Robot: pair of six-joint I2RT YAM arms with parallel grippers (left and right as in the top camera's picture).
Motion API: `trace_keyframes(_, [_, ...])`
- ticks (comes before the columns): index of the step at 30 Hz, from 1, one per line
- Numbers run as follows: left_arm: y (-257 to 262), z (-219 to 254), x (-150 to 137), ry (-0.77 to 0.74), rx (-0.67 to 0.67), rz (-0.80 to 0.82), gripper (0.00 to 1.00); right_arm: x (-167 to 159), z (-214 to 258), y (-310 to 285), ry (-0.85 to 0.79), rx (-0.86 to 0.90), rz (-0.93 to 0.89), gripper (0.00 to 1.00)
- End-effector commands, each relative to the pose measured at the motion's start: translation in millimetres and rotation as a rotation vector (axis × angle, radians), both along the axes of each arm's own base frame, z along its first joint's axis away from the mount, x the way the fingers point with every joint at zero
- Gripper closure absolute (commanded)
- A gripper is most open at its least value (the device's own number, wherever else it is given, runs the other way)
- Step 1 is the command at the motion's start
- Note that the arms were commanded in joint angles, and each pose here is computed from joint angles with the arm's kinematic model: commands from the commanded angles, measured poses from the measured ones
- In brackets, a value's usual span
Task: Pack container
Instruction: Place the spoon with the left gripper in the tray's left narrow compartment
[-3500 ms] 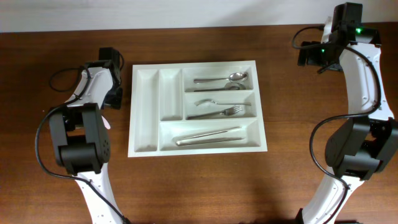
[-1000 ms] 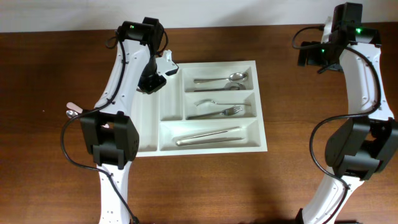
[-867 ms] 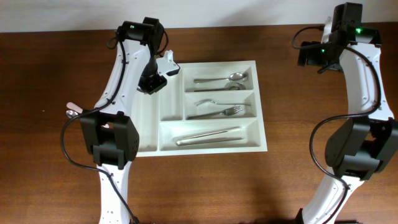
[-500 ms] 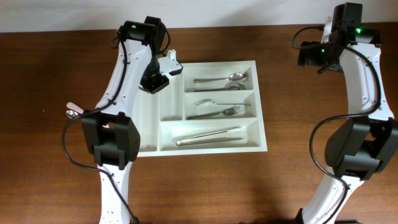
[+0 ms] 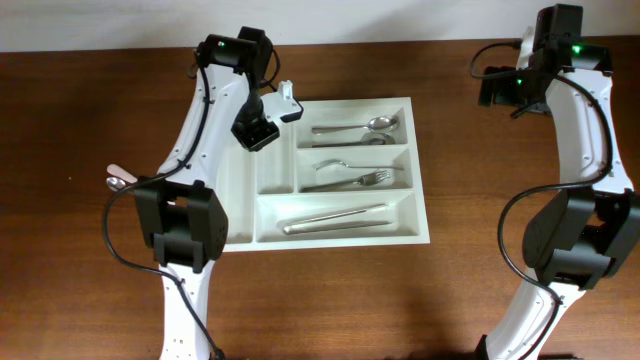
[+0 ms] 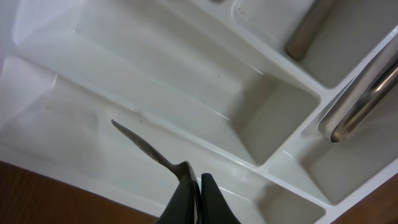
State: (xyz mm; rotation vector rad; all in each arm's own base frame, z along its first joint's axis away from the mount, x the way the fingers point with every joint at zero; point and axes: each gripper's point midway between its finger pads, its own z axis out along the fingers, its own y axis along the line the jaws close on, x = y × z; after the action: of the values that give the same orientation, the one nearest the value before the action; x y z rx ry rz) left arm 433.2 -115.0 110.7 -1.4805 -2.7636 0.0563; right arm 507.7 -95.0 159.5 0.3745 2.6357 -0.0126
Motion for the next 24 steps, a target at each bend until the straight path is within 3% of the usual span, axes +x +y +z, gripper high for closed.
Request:
trace_keyframes(1, [17.2,-0.3,5.6,-0.005,0.003,0.018,0.98,-1.6,7.6,-1.0,-0.015,0.0,-0.01,0.01])
trace_keyframes(6, [38.5,-0.3,6.6,0.01,0.001,0.074,0.94,-1.6,7.6,-1.0,-0.015,0.0,-0.01,0.01])
trace_keyframes(8, [40.3,0.0,6.1,0.019,-0.028,0.092,0.83,-1.5,7.6,-0.9,-0.015,0.0,-0.01,0.01])
trace_keyframes(10, [39.7,0.5,5.2,0.029,-0.062,0.105,0.6,-1.6,7.6,-1.0,-0.015,0.0,-0.01,0.01])
trace_keyframes(12, [40.3,0.8,4.8,0.034,-0.076,0.111,0.5,-1.6,7.6,-1.0,-0.015,0.0,-0.01,0.01])
trace_keyframes(19, [39.9,0.7,14.9,-0.004,-0.083,0.138,0.49,-1.6,7.6,-1.0,-0.015,0.0,-0.01,0.02])
trace_keyframes(24, [74.5,1.1,41.5,-0.094,-0.045,0.452,0.44,-1.5,7.6,-0.9,-0.015,0.0,-0.01,0.01])
